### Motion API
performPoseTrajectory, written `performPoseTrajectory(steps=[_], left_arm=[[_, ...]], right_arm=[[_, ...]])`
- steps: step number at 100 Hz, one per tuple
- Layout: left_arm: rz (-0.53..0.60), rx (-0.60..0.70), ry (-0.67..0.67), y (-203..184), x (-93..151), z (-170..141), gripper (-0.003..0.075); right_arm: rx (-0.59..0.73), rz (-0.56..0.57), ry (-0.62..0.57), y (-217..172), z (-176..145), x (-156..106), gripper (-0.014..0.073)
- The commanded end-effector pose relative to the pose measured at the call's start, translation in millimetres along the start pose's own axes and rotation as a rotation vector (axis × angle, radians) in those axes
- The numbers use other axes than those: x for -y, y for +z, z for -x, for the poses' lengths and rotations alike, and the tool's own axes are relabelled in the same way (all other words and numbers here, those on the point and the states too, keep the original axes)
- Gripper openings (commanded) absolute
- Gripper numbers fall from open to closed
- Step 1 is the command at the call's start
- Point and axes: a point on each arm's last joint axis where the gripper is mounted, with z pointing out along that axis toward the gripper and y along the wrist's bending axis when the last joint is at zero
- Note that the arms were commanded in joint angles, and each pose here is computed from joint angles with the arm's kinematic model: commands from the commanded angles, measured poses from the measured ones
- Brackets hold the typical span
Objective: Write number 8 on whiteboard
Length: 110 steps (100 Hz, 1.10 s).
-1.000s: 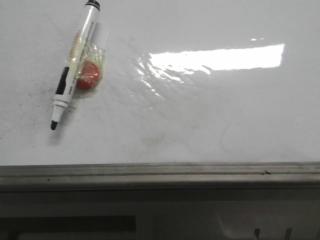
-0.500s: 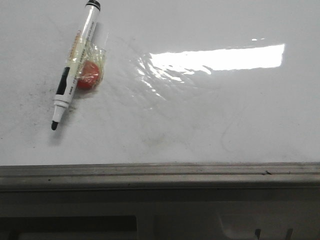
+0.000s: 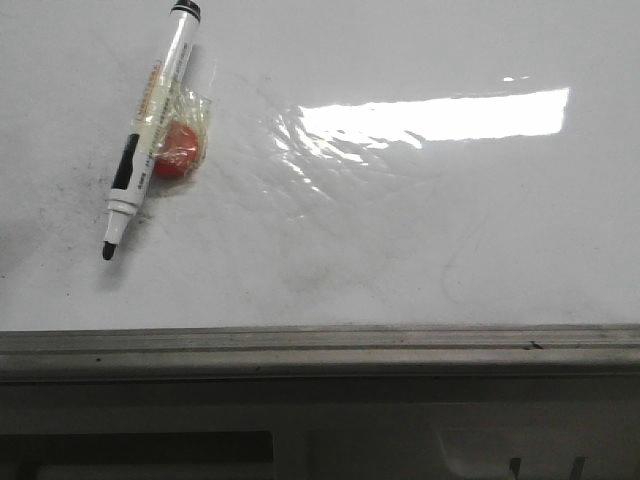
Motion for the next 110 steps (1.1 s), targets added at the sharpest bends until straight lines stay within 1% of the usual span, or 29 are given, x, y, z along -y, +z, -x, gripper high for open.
performPoseTrajectory(steps=[1,19,36,51,58,71,96,101,110], left_arm=[[-0.065,0.133,-0.005,11,9,17,0.0459],[-0.131,0.11,-0.02,28,20,6,0.0459],[-0.14,0.086,-0.023,41,22,-3,0.0459],[-0.142,0.089,-0.025,46,22,-7,0.0456],[-0.142,0.074,-0.023,48,23,-9,0.0429],[-0.141,0.044,-0.02,51,23,-14,0.0356],[-0.137,-0.014,-0.017,58,23,-25,0.0192],[-0.136,-0.024,-0.017,59,23,-27,0.0178],[-0.135,-0.037,-0.017,60,23,-30,0.0179]], right_arm=[[0.098,0.012,-0.009,-2,19,-2,-0.0063],[0.096,0.012,-0.009,-2,18,-2,-0.0063],[0.096,0.012,-0.009,-2,18,-2,-0.0063],[0.096,0.012,-0.009,-2,18,-2,-0.0063],[0.098,0.012,-0.009,-2,19,-2,-0.0063],[0.098,0.012,-0.009,-2,19,-2,-0.0063],[0.098,0.012,-0.009,-2,19,-2,-0.0063],[0.098,0.012,-0.009,-2,19,-2,-0.0063],[0.098,0.012,-0.009,-2,19,-2,-0.0063]])
